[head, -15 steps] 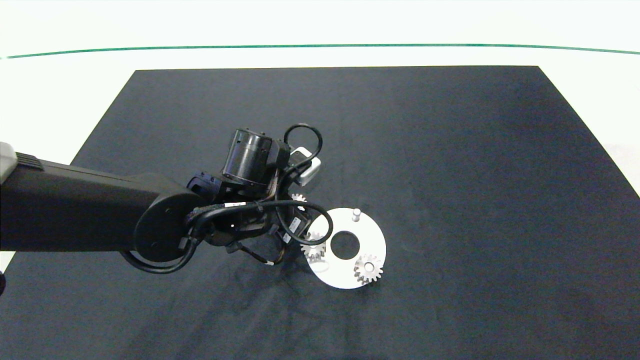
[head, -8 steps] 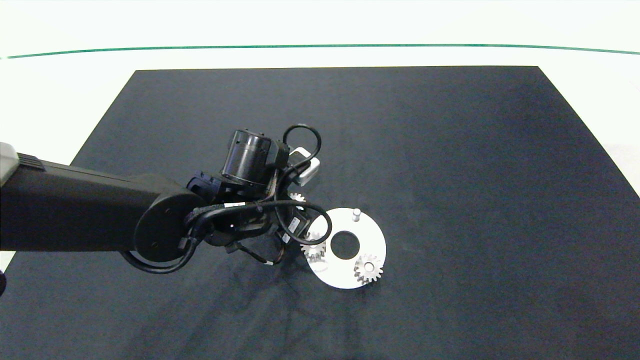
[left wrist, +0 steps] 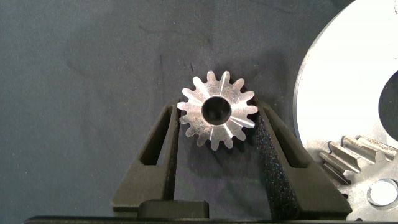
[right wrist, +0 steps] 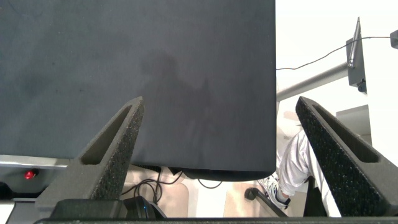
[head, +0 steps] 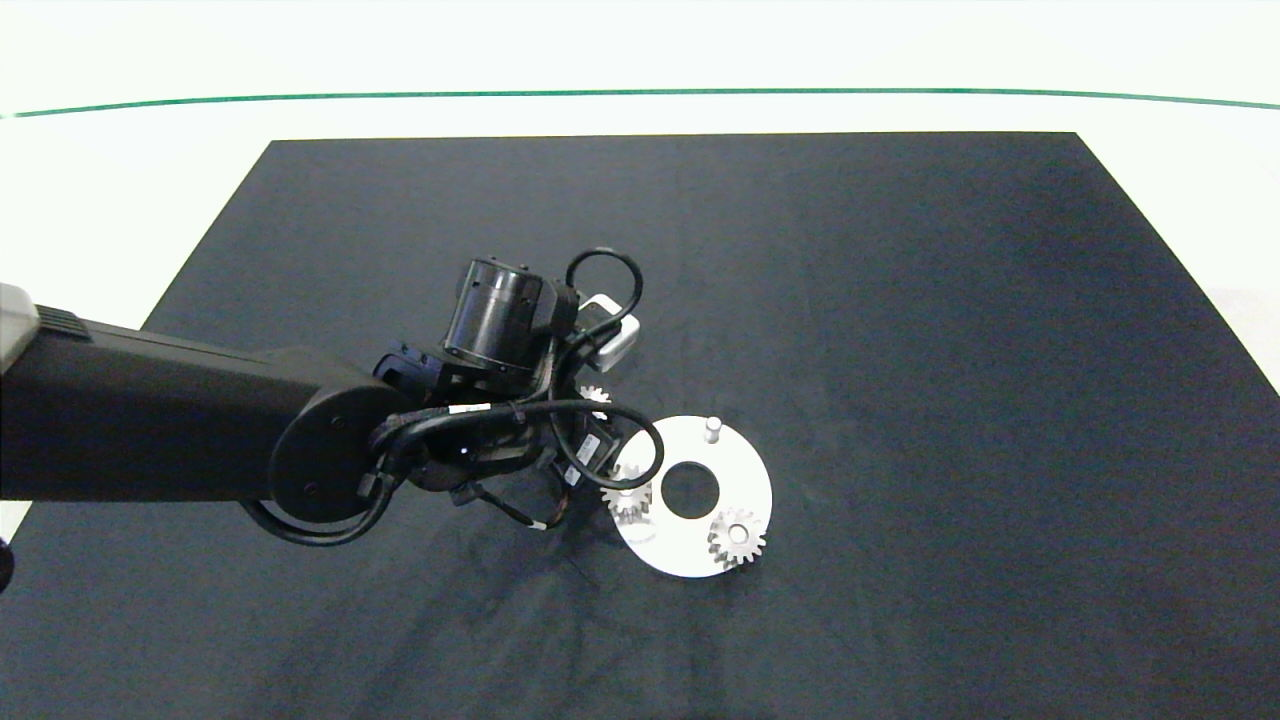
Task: Install three planetary gears onto the carrier pins
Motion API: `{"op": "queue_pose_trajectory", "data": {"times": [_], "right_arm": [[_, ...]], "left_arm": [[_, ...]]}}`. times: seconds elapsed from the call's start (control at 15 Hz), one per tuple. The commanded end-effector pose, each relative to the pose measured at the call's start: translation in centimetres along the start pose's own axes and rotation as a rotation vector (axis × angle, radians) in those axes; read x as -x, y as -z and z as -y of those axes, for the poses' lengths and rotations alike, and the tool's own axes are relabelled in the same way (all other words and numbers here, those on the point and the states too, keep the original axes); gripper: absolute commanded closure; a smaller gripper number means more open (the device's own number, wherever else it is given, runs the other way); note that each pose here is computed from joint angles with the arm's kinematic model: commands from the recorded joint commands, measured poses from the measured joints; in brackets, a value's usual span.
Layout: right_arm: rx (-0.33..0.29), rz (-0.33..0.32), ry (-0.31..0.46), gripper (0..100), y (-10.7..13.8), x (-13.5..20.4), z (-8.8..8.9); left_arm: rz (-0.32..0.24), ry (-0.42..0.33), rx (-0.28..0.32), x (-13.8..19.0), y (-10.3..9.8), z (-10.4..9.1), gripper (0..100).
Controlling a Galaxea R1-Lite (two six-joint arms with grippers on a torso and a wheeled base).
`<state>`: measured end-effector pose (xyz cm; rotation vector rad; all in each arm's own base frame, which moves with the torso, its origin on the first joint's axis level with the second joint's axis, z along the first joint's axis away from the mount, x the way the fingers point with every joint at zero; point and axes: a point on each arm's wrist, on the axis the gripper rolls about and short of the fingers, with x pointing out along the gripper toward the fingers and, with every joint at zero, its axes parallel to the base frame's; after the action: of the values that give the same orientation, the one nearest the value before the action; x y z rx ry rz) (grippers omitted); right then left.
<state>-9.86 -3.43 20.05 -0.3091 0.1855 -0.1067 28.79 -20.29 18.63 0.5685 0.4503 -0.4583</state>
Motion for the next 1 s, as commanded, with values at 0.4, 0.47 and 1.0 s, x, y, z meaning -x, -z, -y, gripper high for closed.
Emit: {"op": "queue_pose_trajectory", "data": {"times": [0.4, 0.47, 1.0], "right_arm": [[0.002, 0.000, 0.003, 0, 0.1, 0.1, 0.0], [0.001, 0.001, 0.003, 0, 0.1, 0.1, 0.0], [-0.002, 0.010, 0.009, 0, -0.1, 0.3, 0.1]], "left_arm": [[0.056, -0.020, -0.001, 1.5, -1.3, -0.8, 90], [0.062, -0.021, -0.001, 1.7, -1.4, -0.8, 90], [0.191, 0.128, -0.089, 6.9, -3.6, 4.8, 90]]}}
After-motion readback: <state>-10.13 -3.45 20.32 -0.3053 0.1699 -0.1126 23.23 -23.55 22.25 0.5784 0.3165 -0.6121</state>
